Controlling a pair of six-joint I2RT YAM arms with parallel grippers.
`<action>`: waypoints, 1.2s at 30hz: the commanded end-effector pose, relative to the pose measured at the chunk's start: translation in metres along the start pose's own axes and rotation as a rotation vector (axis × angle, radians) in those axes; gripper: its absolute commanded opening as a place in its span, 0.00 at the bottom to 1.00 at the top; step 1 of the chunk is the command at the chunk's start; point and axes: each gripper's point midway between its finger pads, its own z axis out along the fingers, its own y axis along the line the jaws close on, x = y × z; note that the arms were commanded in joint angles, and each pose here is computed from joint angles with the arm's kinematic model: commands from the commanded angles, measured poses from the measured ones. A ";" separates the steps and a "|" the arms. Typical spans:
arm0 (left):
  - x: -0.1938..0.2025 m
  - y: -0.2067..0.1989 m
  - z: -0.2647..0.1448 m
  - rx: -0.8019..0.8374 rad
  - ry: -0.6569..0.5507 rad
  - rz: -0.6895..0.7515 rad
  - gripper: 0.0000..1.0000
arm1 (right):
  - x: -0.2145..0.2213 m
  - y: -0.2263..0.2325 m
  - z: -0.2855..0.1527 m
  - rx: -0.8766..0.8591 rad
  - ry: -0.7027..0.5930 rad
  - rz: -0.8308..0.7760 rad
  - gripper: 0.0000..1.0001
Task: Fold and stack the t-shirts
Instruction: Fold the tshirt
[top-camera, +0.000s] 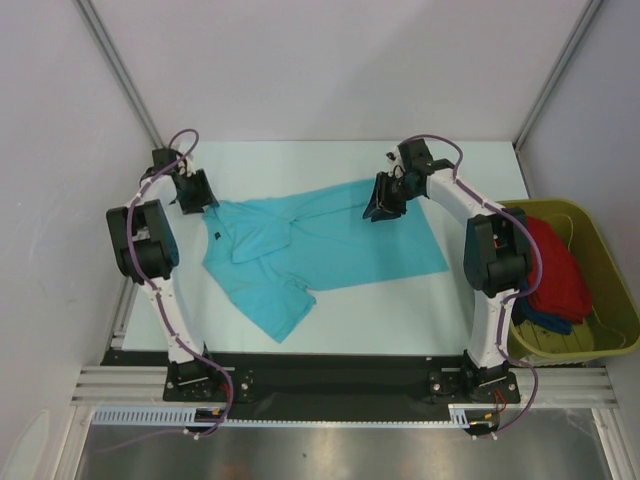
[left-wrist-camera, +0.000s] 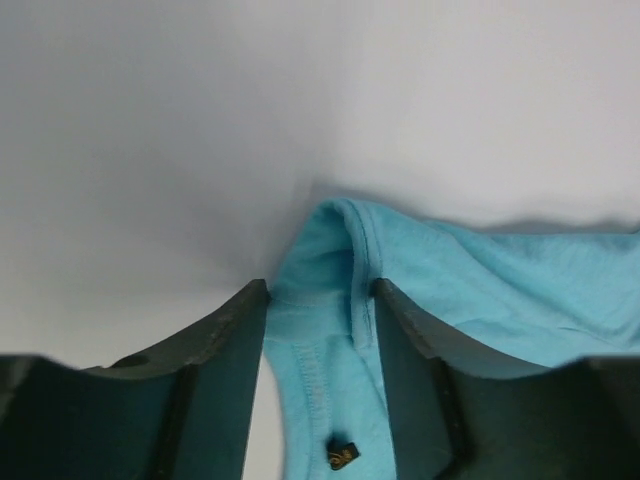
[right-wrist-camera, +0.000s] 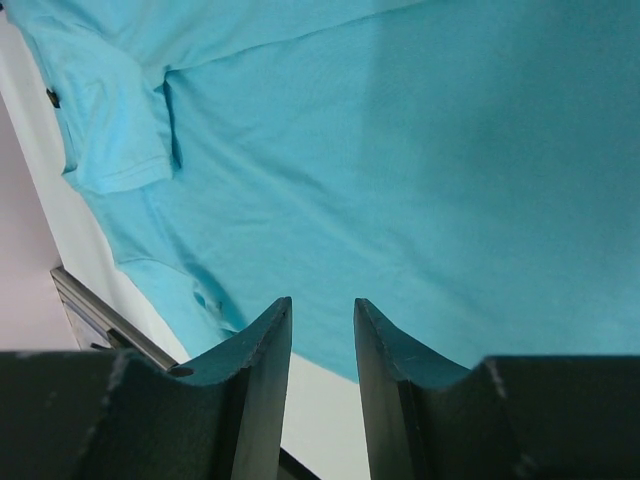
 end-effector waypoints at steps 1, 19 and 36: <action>0.002 0.007 0.005 -0.031 0.008 -0.003 0.51 | -0.022 0.004 -0.005 -0.031 -0.051 -0.034 0.37; -0.072 0.039 0.000 -0.048 -0.132 -0.140 0.04 | -0.034 -0.030 -0.030 0.152 -0.080 -0.010 0.37; 0.074 -0.023 -0.177 -0.131 -0.265 -0.336 0.59 | 0.021 -0.042 -0.098 0.530 -0.124 -0.159 0.52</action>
